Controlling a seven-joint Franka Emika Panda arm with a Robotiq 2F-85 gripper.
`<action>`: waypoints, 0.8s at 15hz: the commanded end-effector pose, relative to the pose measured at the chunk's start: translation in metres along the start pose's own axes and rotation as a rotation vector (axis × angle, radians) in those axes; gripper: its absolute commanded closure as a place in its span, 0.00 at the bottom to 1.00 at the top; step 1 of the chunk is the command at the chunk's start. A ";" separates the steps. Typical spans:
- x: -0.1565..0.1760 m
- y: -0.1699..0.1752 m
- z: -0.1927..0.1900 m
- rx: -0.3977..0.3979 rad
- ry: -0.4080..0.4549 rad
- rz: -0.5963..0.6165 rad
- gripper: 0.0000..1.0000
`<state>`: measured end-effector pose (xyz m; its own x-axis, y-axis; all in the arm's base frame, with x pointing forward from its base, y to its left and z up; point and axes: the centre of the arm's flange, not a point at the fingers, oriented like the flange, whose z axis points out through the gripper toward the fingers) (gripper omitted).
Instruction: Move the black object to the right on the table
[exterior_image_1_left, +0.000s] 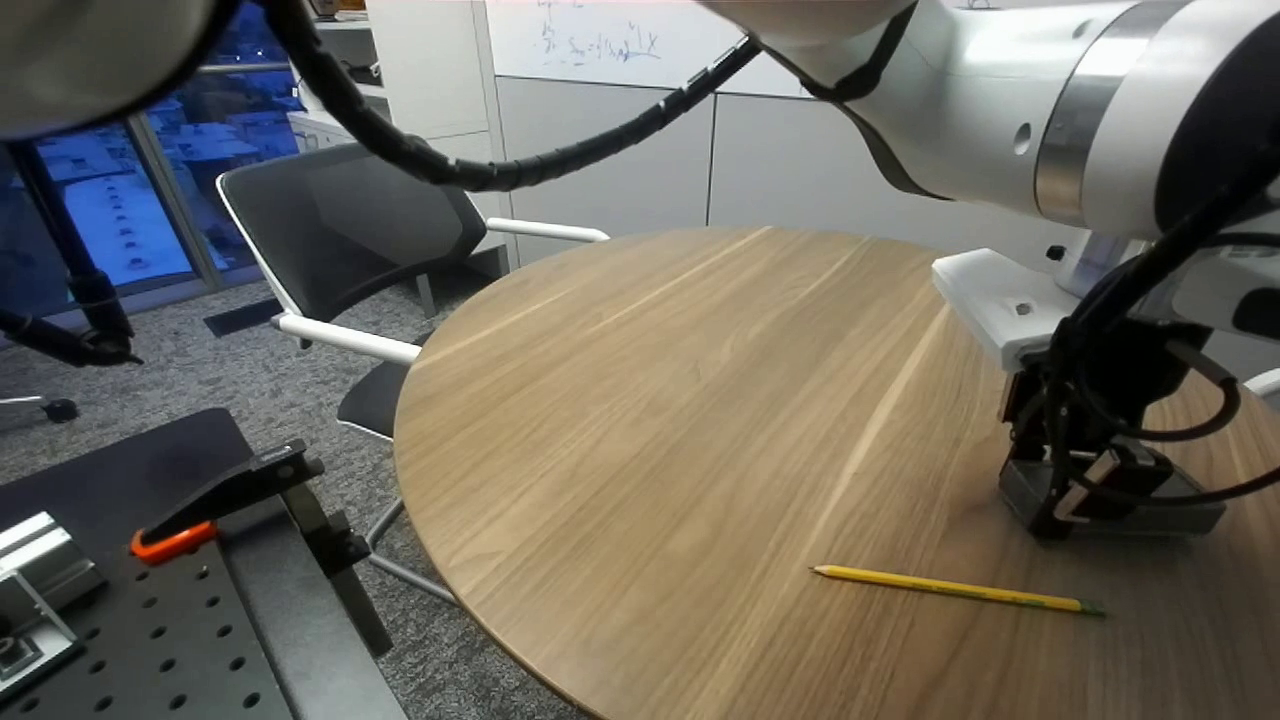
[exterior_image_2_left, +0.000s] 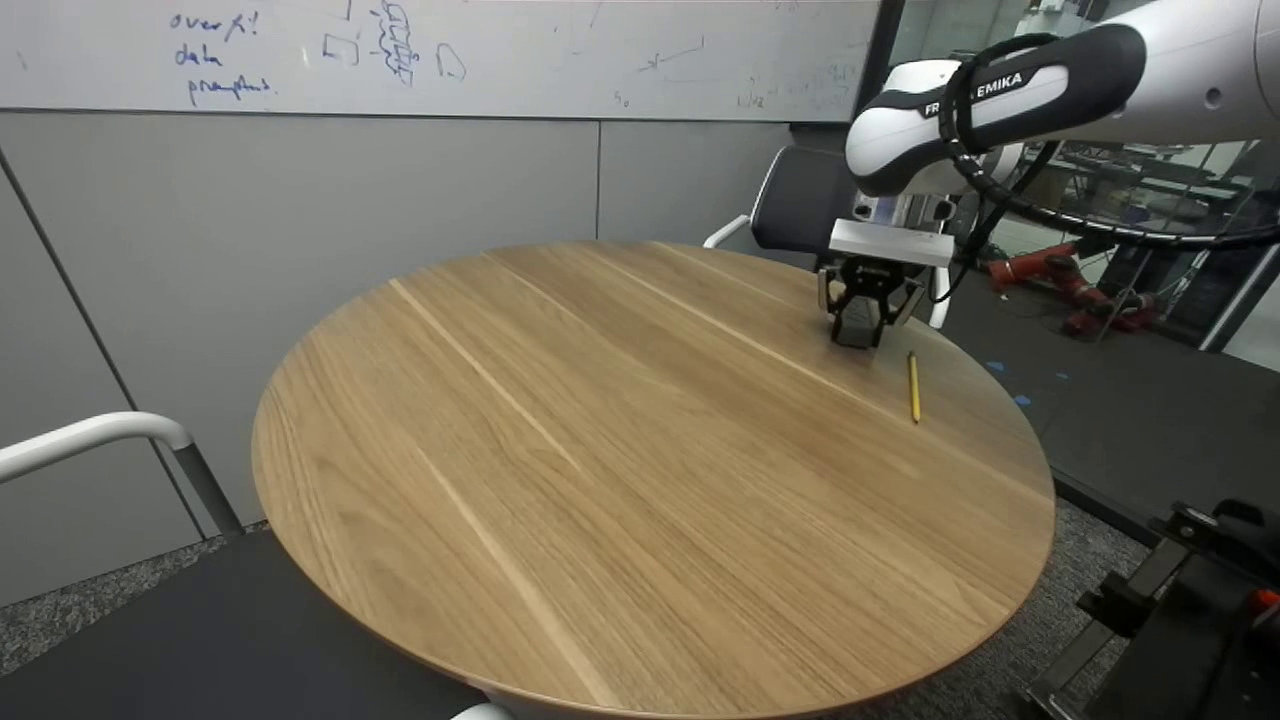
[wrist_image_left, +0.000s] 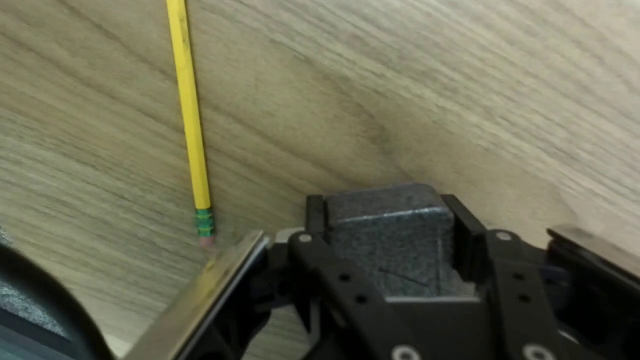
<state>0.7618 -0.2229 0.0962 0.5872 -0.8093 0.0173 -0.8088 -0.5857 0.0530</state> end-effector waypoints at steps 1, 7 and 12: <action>0.040 -0.065 -0.010 -0.020 0.038 -0.088 0.67; -0.121 -0.098 -0.118 0.079 0.112 -0.441 0.67; -0.218 -0.152 -0.095 0.075 0.087 -0.720 0.67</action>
<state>0.8179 0.0048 0.1969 0.9284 -0.3524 0.1182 -0.3530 -0.9355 -0.0167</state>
